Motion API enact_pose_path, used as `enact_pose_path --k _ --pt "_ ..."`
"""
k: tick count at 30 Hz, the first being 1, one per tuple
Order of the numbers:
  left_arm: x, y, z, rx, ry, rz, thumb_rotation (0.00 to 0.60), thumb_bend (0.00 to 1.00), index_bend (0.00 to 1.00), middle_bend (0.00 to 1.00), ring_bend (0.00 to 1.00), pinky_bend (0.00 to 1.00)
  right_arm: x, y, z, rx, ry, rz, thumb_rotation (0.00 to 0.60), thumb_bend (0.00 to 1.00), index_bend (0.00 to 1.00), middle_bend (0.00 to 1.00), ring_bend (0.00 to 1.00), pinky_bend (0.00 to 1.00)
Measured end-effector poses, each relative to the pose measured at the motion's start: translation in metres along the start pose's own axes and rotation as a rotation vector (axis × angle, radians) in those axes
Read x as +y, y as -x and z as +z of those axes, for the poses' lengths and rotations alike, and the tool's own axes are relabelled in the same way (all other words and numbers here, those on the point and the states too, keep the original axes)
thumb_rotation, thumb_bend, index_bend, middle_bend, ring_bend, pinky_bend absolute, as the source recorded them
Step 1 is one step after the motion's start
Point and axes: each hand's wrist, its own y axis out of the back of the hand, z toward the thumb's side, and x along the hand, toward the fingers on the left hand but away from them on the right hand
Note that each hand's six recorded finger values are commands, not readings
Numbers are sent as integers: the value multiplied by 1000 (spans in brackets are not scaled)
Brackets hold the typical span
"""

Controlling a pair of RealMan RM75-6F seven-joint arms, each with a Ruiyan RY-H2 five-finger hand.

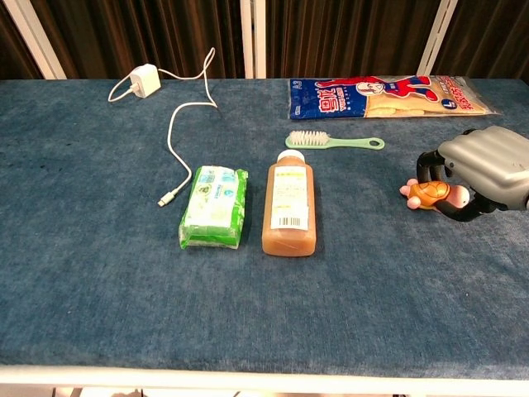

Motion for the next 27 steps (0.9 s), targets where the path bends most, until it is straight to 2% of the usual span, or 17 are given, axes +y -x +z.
enact_pose_path --k 4,7,12,15,17,19,21,23,25,27 --pt "0 0 -1 0 2 0 600 127 60 18 0 17 -3 2 4 4 -11 -32 600 428 905 750 723 407" --pt "-1 0 -1 1 3 -2 600 128 60 18 0 17 -4 3 6 11 -3 -59 600 468 984 814 785 431" --pt "0 0 -1 2 3 0 600 127 60 18 0 18 -8 3 10 21 1 -81 600 497 1000 846 818 447" --pt "0 0 -1 1 3 1 600 127 60 18 0 19 -7 2 9 20 10 -89 600 445 982 831 811 402" --pt "1 0 -1 0 3 2 600 128 60 18 0 20 -7 1 7 20 13 -89 600 371 911 792 763 330" --pt "1 0 -1 0 3 1 600 127 60 18 0 20 -6 -1 4 22 18 -82 600 285 747 713 665 254" --pt "0 0 0 -1 3 -1 600 127 60 18 0 22 -4 -3 0 24 19 -75 600 200 515 578 537 182" --pt "0 0 1 -2 3 -2 600 127 60 18 0 23 -1 -5 -3 25 26 -71 600 166 379 468 424 114" --pt "0 -1 1 -3 2 -1 600 127 60 18 0 24 4 -7 -5 25 38 -71 600 158 288 382 332 51" --pt "0 -1 2 -5 0 1 600 127 61 18 0 26 10 -8 -7 23 50 -78 600 157 254 348 297 31"
